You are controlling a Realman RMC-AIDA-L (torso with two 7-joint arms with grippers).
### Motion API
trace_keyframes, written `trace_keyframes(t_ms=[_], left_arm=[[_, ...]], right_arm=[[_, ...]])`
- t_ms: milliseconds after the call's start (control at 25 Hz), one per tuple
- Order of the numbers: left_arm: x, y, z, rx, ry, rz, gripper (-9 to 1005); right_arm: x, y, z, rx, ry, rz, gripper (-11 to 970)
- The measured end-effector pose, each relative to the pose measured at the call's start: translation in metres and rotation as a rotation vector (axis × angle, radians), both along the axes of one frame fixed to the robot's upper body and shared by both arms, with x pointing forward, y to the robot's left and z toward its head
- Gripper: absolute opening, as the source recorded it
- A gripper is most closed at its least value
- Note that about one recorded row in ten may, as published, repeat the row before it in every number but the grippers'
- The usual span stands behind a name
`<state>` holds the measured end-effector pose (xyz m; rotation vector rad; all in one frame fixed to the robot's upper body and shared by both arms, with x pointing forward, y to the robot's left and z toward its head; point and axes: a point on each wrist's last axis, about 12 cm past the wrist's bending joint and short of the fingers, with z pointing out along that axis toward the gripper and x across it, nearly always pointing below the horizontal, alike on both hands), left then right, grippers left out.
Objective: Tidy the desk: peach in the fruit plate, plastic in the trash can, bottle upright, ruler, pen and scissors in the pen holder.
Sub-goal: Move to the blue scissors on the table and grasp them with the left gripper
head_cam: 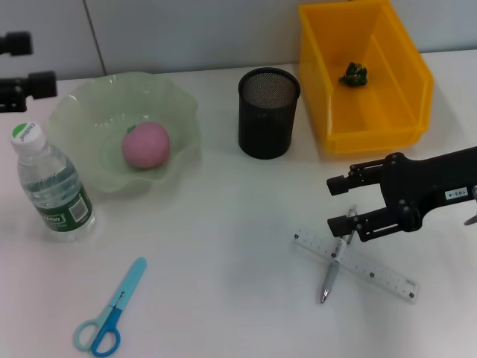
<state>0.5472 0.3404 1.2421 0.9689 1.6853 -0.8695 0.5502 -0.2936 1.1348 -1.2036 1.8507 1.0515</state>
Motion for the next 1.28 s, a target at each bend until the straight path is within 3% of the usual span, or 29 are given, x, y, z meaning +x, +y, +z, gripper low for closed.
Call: trace_keyframes(t_ms=[120, 160, 240, 480, 640, 680, 880, 1000, 1280], left_arm=[[-0.001, -0.004, -0.003, -0.046, -0.008, -0.034, 870], [-0.002, -0.018, -0.014, -0.106, -0.012, -0.092, 870], [-0.002, -0.032, -0.023, -0.123, -0.011, -0.127, 870], [-0.002, -0.086, -0.049, -0.113, 0.010, -0.300, 871], [-0.001, -0.105, -0.063, -0.103, 0.040, -0.357, 871], [-0.001, -0.114, -0.075, -0.097, 0.050, -0.366, 871], [-0.002, -0.124, -0.094, -0.080, 0.065, -0.374, 870], [-0.006, -0.129, -0.116, -0.073, 0.063, -0.373, 869], [-0.012, -0.128, -0.128, -0.077, 0.073, -0.365, 868]], right_arm=[[0.000, -0.001, 0.001, 0.002, -0.003, -0.002, 762], [0.001, -0.001, 0.002, 0.002, -0.005, -0.002, 762], [0.001, -0.003, 0.004, 0.001, -0.008, -0.006, 762], [0.002, -0.005, 0.006, -0.001, -0.006, -0.009, 761], [0.002, -0.007, 0.008, -0.001, -0.004, -0.004, 762], [0.002, -0.007, 0.008, -0.001, -0.004, -0.004, 762], [0.004, -0.006, 0.009, 0.000, 0.009, -0.004, 762], [0.004, -0.005, 0.009, -0.002, 0.020, 0.000, 762], [0.002, -0.006, 0.010, -0.007, 0.046, 0.005, 762]])
